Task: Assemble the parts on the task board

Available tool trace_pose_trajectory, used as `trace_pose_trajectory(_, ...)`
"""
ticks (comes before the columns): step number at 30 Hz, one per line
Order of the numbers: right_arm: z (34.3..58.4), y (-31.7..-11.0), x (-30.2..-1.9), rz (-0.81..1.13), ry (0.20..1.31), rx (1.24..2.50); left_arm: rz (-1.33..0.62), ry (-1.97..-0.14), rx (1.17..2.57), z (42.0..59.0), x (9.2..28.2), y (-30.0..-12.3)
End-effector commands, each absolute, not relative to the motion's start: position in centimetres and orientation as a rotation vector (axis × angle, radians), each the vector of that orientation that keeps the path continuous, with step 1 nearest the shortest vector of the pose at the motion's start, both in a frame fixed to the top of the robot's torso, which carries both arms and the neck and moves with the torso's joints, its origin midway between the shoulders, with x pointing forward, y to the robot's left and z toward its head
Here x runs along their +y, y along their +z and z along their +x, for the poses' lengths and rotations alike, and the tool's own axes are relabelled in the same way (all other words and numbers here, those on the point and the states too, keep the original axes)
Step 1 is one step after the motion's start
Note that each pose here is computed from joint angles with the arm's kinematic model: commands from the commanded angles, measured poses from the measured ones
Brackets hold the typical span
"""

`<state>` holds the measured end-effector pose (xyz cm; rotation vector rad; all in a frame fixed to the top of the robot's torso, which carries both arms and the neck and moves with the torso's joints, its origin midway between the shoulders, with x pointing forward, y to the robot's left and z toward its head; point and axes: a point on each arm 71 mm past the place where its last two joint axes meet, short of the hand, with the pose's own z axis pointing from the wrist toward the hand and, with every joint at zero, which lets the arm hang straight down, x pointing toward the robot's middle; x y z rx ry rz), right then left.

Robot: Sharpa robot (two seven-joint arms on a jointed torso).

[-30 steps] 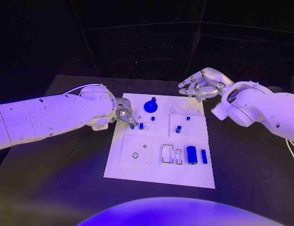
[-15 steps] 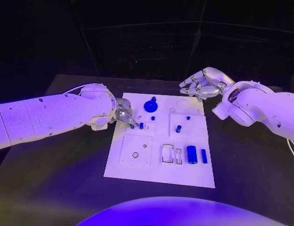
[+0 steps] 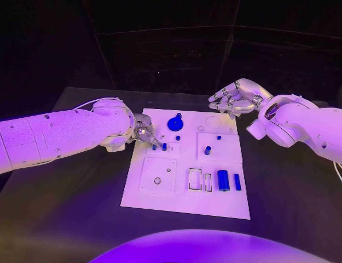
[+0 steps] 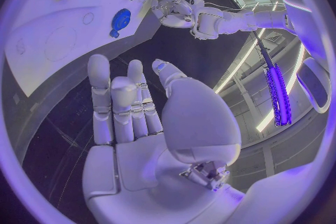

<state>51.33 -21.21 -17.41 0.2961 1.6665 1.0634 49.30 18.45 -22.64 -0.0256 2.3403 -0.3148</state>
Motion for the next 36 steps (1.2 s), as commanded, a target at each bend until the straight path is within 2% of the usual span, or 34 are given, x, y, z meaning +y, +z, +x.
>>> trace_pose_trajectory(1, 51.4, -17.3, -21.1, 0.290, 1.068, 1.659, -0.066, -0.336, 2.312, 49.4, 18.5, -22.4)
trace_pose_trajectory(10, 51.4, -17.3, -21.1, 0.289, 1.069, 1.661, -0.177, -0.415, 2.268, 49.3, 19.2, -22.1)
trace_pose_trajectory(18, 51.5, -17.4, -21.1, 0.289, 1.068, 1.663, -0.340, -0.702, 2.149, 49.5, 19.4, -21.2)
trace_pose_trajectory(23, 51.6, -17.4, -21.0, 0.288, 1.068, 1.664, -0.338, -0.857, 2.043, 49.8, 18.6, -20.4)
trace_pose_trajectory(29, 51.6, -17.4, -20.8, 0.287, 1.070, 1.665, -0.171, -0.969, 1.890, 50.1, 16.8, -19.3)
trace_pose_trajectory(36, 51.6, -17.4, -20.7, 0.288, 1.071, 1.665, 0.160, -0.861, 1.796, 50.2, 14.8, -19.3)
